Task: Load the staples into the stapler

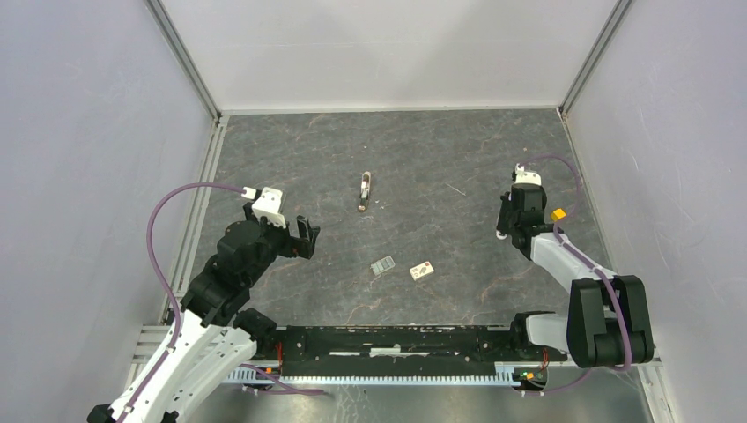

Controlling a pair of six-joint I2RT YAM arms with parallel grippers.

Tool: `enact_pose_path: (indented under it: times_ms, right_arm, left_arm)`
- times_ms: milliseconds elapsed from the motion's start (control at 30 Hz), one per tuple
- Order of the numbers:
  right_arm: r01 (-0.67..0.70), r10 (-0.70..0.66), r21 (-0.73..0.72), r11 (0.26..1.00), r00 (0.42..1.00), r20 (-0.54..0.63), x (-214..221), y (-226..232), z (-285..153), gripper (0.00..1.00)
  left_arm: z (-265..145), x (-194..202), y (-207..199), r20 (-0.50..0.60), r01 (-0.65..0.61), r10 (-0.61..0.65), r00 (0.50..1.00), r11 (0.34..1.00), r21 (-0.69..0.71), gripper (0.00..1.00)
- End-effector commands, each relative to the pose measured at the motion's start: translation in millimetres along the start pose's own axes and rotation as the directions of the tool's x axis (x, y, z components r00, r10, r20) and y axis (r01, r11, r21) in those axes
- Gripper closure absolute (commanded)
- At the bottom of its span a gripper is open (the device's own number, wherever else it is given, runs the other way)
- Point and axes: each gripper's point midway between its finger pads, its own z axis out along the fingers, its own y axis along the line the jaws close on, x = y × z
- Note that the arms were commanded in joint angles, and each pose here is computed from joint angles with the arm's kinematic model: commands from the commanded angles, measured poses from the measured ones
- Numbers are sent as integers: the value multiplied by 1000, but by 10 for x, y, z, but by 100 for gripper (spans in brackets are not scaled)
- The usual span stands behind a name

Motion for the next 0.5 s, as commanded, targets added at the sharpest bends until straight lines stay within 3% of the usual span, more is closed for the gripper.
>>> enact_pose_path:
  times_ms: [0,467]
  right_arm:
    - [-24,24,-11,1000,999,21,-9,12,40,78]
    - [-38,38,-13,999,999,27,6,-16,66,78]
  left_arm:
    - [9,-57,40,21,-43,43,999,999,-14,0]
    - [22,-46,46,16,-45,45,999,999,-18,0]
